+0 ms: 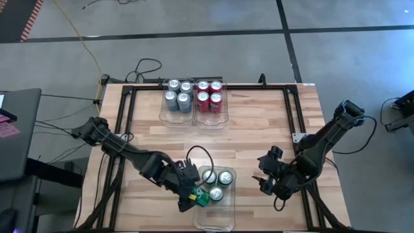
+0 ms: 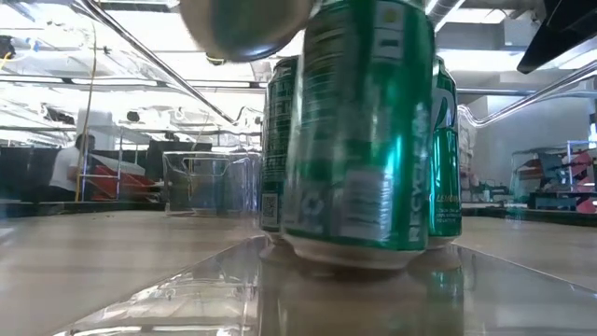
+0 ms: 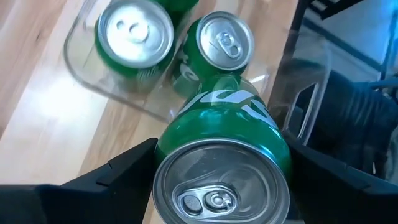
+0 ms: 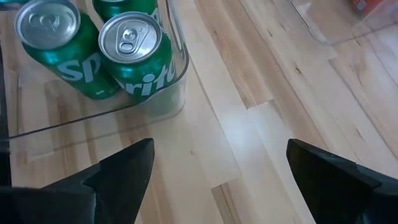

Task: Sort soda cans
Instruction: Put the green soda can into the bottom transparent bin

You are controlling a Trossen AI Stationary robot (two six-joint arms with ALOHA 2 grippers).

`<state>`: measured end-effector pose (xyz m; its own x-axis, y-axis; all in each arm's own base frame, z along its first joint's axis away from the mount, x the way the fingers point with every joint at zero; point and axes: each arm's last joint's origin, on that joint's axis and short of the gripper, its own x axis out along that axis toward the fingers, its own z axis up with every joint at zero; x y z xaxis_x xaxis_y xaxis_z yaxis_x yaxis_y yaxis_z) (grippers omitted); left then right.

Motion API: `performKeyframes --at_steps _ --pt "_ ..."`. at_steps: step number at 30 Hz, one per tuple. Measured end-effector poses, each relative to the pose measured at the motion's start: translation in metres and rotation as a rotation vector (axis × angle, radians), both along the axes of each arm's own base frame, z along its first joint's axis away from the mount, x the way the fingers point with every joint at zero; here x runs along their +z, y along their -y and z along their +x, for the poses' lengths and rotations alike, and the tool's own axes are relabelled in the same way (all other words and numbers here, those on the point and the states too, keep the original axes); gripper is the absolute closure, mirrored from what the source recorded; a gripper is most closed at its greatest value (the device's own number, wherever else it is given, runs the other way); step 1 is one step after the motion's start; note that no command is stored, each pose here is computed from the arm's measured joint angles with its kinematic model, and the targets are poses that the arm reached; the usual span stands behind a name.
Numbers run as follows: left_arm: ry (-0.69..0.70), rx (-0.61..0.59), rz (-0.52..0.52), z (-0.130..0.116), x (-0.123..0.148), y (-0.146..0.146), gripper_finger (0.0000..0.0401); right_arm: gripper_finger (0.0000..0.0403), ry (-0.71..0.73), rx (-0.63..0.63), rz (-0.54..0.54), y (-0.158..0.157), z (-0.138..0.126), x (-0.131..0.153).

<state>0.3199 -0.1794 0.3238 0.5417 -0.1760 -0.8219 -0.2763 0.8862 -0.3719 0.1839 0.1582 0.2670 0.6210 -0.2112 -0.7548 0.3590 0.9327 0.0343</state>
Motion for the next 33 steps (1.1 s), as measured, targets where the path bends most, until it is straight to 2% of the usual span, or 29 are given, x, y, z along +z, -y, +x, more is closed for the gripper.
performKeyframes --at_steps 6,13,17,24,33 --pt "0.051 -0.024 -0.017 0.006 0.003 -0.001 0.0096 0.0019 0.000 0.000 0.000 0.000 0.000 0.000" --pt "-0.103 -0.035 0.033 -0.006 -0.005 -0.006 0.0085 0.0019 -0.001 0.019 0.002 -0.003 -0.003 0.000" --pt "-0.113 -0.041 0.048 -0.007 -0.006 -0.007 0.0092 0.0019 -0.002 0.026 0.003 -0.005 -0.004 0.000" --pt "-0.206 -0.204 0.079 -0.016 -0.010 -0.009 0.0095 0.0019 -0.001 0.013 0.005 -0.002 -0.002 0.000" --pt "-0.137 -0.233 0.095 -0.005 -0.007 -0.017 0.0096 0.0019 -0.021 -0.013 0.005 0.007 0.006 0.000"
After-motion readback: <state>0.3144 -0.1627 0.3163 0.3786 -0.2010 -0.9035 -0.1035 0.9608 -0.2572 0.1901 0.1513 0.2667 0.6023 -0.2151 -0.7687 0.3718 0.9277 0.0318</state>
